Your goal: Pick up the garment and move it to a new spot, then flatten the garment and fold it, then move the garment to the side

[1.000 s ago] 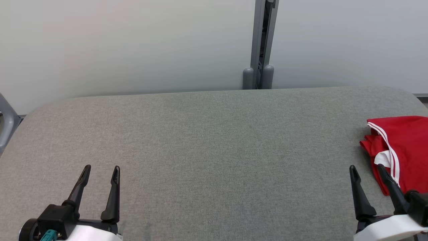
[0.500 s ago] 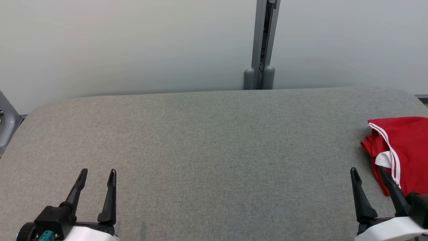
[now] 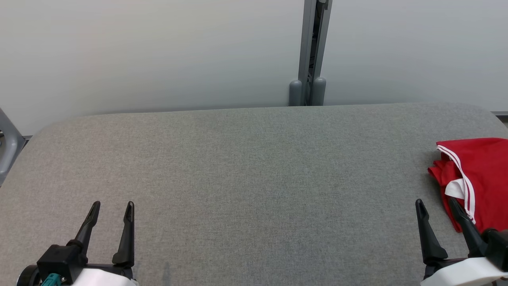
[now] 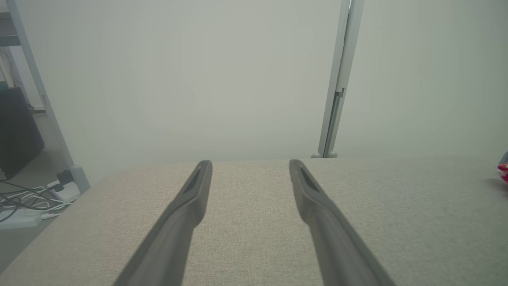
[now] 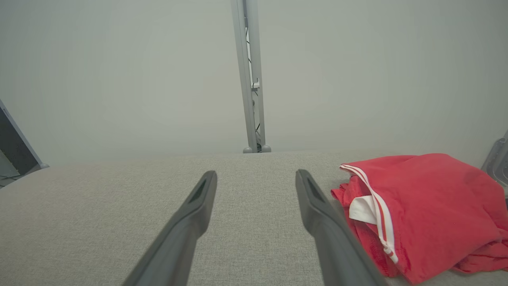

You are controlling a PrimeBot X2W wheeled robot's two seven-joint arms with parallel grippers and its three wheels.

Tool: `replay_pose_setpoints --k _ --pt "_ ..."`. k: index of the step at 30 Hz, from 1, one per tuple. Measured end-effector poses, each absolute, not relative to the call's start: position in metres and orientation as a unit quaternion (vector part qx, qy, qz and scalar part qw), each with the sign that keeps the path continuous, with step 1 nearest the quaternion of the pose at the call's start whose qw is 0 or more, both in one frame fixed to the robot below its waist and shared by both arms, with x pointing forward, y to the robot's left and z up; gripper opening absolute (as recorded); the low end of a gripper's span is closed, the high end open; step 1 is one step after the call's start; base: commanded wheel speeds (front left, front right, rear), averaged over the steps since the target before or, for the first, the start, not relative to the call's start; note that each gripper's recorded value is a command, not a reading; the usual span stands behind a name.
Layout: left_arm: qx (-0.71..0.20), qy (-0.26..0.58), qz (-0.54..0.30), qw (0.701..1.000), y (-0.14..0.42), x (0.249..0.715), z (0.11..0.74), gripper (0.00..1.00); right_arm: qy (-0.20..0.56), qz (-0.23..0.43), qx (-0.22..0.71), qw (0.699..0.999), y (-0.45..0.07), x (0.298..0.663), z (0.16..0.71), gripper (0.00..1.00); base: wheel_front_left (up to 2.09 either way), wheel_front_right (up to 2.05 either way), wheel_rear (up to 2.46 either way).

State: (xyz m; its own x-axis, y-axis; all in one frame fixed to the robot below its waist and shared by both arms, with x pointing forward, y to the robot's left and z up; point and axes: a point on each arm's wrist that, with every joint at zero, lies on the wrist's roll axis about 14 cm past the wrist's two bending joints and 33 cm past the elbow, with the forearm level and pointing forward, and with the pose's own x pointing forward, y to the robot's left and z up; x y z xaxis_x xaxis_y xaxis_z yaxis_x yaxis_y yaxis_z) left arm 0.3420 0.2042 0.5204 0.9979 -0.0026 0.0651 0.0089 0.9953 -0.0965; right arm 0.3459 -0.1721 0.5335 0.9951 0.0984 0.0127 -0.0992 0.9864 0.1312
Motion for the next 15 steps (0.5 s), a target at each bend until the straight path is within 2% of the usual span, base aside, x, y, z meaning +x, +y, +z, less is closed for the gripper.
replay_pose_setpoints --k 15 --pt "-0.052 -0.031 -0.002 0.998 0.2044 0.3431 0.5184 1.00 -0.002 0.051 0.072 0.996 -0.1712 0.3459 0.5325 1.00 0.00 0.00 0.00"
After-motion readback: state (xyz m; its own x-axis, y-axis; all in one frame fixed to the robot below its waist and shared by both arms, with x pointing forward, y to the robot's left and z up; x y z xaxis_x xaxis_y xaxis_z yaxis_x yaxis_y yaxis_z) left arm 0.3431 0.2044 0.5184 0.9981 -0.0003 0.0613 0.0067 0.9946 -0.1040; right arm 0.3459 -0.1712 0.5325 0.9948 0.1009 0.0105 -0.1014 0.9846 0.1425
